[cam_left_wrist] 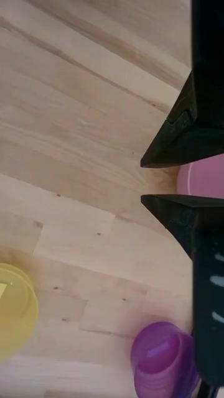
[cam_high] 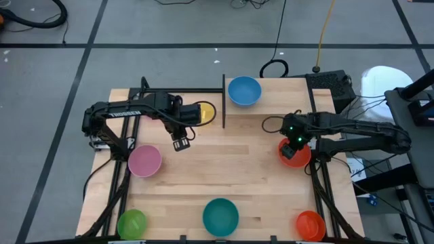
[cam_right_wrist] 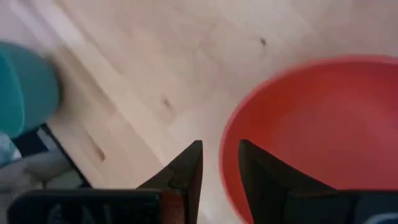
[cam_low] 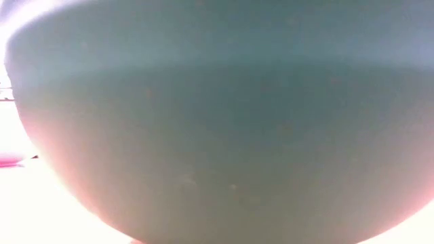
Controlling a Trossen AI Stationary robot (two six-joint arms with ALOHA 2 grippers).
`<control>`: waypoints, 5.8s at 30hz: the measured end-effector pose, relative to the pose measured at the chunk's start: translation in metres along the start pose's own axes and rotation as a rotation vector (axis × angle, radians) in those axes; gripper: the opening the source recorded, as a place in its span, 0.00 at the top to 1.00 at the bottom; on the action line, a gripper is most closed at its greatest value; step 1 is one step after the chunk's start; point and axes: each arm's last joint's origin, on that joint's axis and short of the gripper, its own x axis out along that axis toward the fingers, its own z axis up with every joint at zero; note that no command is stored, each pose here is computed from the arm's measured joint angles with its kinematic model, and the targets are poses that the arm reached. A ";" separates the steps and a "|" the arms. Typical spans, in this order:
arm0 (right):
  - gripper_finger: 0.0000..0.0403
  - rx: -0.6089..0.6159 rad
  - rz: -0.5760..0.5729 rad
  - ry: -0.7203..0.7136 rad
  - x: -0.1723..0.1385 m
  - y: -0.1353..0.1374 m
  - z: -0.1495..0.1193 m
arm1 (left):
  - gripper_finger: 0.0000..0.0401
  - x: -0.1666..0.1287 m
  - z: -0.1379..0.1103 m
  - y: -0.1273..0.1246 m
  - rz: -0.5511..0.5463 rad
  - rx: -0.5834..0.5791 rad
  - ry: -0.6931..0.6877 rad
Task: Place and stack bowls onto a shelf
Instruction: Stack the orange bowl on the shelf
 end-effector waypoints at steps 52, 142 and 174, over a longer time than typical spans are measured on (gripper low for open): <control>0.77 0.036 -0.184 0.057 0.052 -0.015 0.019 | 0.79 0.000 0.000 0.000 0.000 -0.010 0.000; 0.97 -0.585 -0.200 -0.286 -0.118 0.099 0.217 | 0.79 0.000 0.000 0.000 0.000 -0.034 0.000; 0.98 -0.715 -0.193 -0.655 -0.156 0.130 0.189 | 0.79 0.000 0.000 0.000 -0.001 -0.058 0.000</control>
